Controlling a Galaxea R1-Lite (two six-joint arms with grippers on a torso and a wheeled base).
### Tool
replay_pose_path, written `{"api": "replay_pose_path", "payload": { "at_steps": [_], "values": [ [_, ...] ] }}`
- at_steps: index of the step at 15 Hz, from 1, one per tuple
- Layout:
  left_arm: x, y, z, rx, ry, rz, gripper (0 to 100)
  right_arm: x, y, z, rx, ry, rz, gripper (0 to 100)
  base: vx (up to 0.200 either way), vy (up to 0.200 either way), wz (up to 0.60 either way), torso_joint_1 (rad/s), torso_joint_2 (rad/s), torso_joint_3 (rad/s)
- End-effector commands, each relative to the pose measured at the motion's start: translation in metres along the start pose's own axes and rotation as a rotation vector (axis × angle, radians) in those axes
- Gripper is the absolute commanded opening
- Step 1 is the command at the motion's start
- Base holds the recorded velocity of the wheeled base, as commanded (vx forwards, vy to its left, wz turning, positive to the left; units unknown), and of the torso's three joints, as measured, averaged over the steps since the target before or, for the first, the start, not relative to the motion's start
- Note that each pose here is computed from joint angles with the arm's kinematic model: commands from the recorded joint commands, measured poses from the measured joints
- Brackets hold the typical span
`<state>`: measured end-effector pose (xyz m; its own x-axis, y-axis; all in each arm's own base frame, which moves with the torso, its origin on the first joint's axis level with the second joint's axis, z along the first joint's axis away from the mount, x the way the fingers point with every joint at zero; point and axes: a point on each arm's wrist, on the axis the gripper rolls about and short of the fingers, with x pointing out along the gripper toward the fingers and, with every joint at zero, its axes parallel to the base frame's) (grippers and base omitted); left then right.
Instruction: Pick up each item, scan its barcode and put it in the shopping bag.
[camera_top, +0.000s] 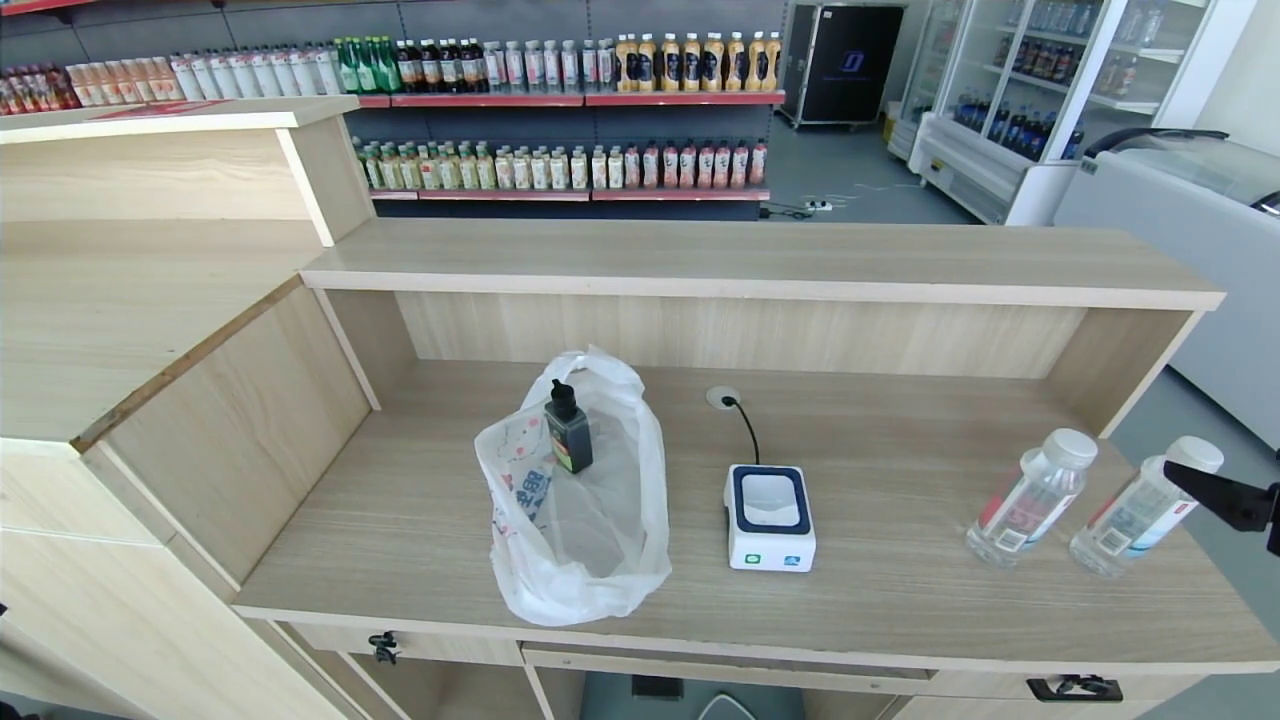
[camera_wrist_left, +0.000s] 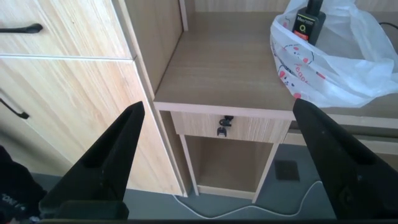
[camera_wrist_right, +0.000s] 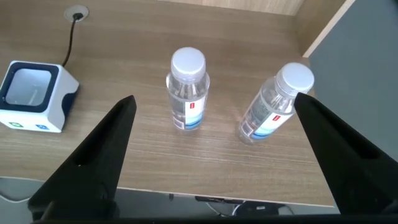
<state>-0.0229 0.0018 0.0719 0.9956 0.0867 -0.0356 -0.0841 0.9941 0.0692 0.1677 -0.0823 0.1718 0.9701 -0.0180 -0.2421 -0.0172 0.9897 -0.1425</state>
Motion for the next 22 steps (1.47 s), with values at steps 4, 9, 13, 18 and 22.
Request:
{"api": "replay_pose_path", "payload": {
  "at_steps": [4,9,13,18,22],
  "values": [
    [0.0,0.0,0.0,-0.004,0.0,0.001,100,-0.004,0.0,0.003,0.0,-0.017,-0.01,100,0.0,0.0,0.0,0.0,0.0,0.0],
    [0.0,0.0,0.0,-0.004,0.0,0.001,100,-0.003,0.0,0.003,0.001,-0.014,-0.011,100,-0.08,0.0,0.0,0.001,0.0,0.002],
    [0.0,0.0,0.0,-0.004,0.0,0.001,100,0.001,-0.003,-0.001,0.014,0.009,-0.017,100,-0.2,0.0,0.0,0.004,0.0,0.002],
    [0.0,0.0,0.0,0.0,0.0,0.001,100,0.021,-0.016,-0.005,0.042,0.054,-0.065,100,-0.04,0.0,0.0,-0.001,0.0,0.0],
    [0.0,0.0,0.0,0.0,0.0,0.001,100,0.053,-0.041,-0.014,0.057,0.069,-0.099,100,0.0,0.0,0.0,0.0,0.0,0.0]
  ]
}}
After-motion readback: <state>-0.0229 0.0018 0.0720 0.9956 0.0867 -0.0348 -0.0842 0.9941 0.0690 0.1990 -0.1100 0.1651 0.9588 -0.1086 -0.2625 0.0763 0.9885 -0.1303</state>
